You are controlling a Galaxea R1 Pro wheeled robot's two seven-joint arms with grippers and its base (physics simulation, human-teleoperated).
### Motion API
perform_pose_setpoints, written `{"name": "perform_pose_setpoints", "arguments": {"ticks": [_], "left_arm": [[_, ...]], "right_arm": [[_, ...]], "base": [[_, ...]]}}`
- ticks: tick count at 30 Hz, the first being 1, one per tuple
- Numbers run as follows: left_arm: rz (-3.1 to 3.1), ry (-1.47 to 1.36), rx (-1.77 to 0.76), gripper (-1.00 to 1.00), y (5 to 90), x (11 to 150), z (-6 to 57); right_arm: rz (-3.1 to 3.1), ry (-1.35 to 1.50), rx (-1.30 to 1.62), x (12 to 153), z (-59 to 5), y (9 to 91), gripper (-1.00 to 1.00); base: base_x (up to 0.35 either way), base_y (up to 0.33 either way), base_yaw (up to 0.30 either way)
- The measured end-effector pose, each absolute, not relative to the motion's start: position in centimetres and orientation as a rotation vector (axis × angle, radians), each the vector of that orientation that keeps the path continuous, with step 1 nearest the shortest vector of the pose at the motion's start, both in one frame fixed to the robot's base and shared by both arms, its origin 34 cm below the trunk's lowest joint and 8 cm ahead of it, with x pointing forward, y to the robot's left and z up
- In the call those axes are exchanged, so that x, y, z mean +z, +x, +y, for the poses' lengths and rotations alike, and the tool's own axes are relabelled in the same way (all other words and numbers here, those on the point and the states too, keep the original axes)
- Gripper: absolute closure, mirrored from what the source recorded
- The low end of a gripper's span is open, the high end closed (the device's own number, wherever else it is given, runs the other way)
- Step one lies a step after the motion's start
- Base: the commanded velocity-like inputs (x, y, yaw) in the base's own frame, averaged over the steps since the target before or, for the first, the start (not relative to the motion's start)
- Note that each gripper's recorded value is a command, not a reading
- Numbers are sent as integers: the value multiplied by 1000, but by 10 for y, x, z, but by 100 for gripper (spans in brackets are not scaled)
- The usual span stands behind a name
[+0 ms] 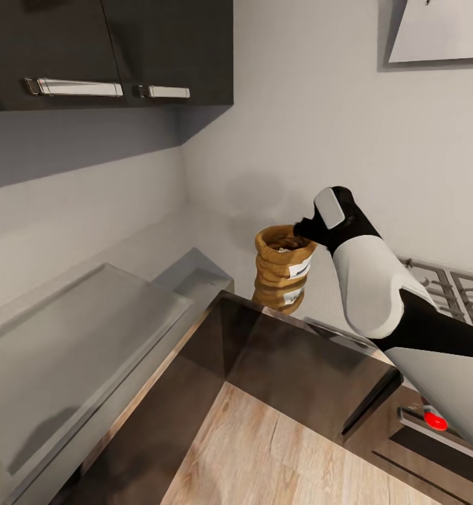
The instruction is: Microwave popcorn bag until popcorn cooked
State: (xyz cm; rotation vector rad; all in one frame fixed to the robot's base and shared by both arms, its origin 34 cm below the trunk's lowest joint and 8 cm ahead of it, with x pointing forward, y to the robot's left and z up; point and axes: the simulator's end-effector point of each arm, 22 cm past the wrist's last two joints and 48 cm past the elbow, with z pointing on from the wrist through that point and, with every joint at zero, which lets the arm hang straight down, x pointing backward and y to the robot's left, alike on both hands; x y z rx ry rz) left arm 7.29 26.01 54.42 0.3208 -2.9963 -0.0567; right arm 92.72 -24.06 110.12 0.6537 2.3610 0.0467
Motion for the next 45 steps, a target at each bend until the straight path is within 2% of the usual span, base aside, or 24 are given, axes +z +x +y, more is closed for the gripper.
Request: {"name": "perform_pose_setpoints", "arguments": {"ticks": [31,45], "left_arm": [[-2996,327,-59,-100,73,544,261],[-2996,327,-58,-100,73,544,260]], "right_arm": [[2368,627,123,1096,-224,931,-100],[2251,652,298,1105,-199,953,-100]], "base": [[-18,13,0],[0,0,0]]}}
